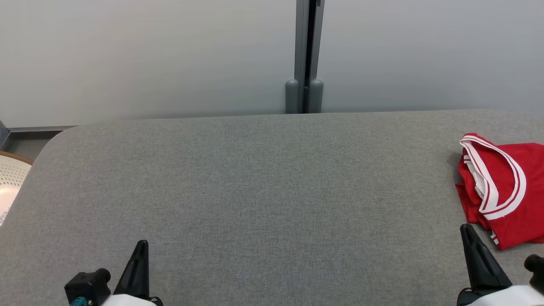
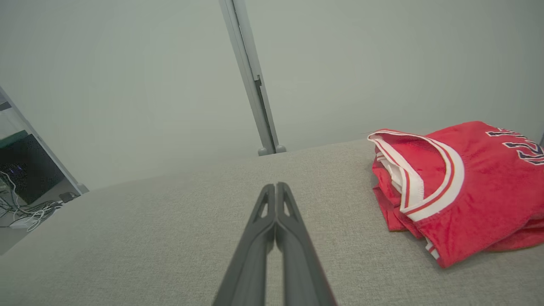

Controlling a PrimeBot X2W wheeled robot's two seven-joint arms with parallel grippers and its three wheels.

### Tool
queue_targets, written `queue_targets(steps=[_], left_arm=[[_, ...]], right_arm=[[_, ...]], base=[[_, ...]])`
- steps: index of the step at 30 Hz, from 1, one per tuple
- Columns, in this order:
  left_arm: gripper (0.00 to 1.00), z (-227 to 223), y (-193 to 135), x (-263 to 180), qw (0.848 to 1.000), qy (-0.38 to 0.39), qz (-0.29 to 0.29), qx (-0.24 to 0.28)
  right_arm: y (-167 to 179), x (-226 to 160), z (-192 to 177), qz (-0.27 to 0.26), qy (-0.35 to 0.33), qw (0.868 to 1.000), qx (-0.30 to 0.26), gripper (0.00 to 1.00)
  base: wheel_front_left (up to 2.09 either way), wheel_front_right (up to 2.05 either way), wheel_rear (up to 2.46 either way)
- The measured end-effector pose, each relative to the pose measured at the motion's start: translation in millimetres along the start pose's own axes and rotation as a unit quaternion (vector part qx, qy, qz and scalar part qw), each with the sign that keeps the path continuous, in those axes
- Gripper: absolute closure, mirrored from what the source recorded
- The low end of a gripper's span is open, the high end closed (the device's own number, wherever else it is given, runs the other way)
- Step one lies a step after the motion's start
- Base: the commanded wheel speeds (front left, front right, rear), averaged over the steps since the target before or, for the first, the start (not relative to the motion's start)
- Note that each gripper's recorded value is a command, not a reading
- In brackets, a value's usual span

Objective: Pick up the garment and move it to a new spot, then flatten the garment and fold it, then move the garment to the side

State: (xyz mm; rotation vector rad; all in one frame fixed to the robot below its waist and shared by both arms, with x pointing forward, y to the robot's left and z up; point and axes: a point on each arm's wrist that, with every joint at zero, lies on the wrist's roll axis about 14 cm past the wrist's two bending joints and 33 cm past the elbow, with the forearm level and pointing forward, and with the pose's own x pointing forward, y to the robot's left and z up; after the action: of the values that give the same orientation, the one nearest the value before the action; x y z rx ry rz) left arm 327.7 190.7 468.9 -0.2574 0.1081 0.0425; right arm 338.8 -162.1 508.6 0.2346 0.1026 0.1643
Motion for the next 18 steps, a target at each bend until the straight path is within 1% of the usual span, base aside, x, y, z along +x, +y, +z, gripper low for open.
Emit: queue_targets(steps=[9, 18], left_arm=[[1.0, -1, 5, 6, 0.997, 0.013, 0.011, -0.08], [1.0, 1, 6, 12, 0.988, 0.019, 0.015, -0.152]], right_arm=[[-3, 6, 1, -0.001, -0.008, 0.997, 0.081, 1.0], [-6, 11, 2, -0.003, -0.014, 0.988, 0.155, 1.0]], base=[[0.0, 0.0, 0.0], [0.0, 0.0, 0.0]])
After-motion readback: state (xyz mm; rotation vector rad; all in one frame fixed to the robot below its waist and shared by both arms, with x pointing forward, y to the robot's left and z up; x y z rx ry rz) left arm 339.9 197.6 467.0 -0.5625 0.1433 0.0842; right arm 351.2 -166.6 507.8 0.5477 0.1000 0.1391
